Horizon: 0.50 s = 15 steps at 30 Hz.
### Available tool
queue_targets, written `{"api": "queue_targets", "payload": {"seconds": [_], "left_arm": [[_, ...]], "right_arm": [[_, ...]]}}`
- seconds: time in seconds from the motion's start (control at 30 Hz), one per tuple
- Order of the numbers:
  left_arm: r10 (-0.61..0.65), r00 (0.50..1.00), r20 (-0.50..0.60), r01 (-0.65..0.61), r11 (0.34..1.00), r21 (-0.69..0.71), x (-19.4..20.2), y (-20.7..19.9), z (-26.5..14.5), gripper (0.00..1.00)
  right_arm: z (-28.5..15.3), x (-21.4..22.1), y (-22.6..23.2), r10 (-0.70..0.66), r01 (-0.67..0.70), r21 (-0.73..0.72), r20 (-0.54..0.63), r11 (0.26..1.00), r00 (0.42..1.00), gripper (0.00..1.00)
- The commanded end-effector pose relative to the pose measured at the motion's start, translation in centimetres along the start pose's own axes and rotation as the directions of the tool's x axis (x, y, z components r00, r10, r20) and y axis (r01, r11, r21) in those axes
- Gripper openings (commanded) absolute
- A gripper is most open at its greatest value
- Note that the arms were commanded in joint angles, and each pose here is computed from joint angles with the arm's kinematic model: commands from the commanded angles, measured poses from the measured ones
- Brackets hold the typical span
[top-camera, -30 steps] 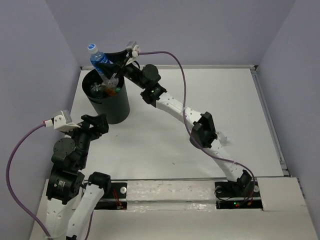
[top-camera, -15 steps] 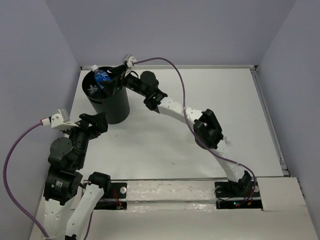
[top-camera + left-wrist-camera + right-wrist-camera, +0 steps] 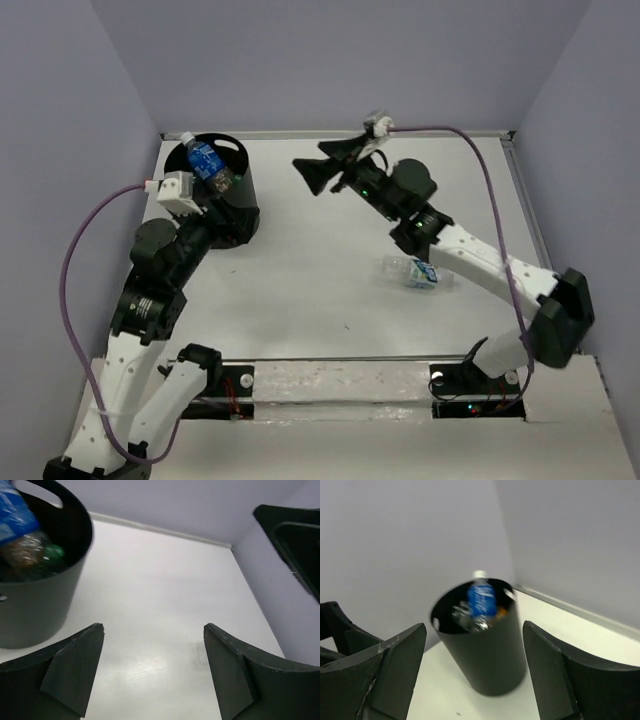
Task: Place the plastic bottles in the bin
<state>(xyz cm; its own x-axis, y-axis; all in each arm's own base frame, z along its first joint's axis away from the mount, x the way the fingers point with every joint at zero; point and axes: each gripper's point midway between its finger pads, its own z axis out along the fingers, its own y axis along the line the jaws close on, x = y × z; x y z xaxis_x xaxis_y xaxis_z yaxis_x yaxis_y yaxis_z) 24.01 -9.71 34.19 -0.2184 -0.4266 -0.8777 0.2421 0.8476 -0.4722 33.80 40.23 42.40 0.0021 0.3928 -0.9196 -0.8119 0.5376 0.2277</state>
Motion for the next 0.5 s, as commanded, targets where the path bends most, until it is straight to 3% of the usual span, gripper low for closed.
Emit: {"api": "queue_targets", "payload": {"seconds": [0.0, 0.1, 0.13, 0.27, 0.47], "left_arm": [[0.076, 0.98, -0.184, -0.023, 0.961, 0.274, 4.6, -5.9, 3.2, 0.9], [0.18, 0.956, -0.231, -0.115, 0.956, 0.269, 7.5, -9.0, 5.6, 0.93], [0.231, 0.942, -0.245, -0.131, 0.922, 0.365, 8.6, -12.7, 4.9, 0.94], [0.466, 0.836, -0.291, -0.323, 0.845, 0.426, 15.6, -16.4, 8.6, 0.97], [0.743, 0.641, -0.192, -0.487, 0.588, 0.646, 25.1, -23.8, 10.2, 0.98]], "right_arm": [[-9.3, -2.5, -9.4, 0.129, -0.138, 0.382, 0.049, 0.914, 0.99, 0.82], [-15.7, -6.7, -10.8, 0.097, -0.157, 0.495, 0.146, 0.855, 0.985, 0.82], [-17.0, -7.9, -10.8, 0.068, -0.149, 0.522, 0.171, 0.84, 0.983, 0.82], [-21.3, -12.2, -8.5, 0.009, -0.131, 0.508, 0.235, 0.851, 0.972, 0.82], [-27.0, -15.7, -6.5, -0.048, -0.13, 0.515, 0.318, 0.847, 0.947, 0.82]]}}
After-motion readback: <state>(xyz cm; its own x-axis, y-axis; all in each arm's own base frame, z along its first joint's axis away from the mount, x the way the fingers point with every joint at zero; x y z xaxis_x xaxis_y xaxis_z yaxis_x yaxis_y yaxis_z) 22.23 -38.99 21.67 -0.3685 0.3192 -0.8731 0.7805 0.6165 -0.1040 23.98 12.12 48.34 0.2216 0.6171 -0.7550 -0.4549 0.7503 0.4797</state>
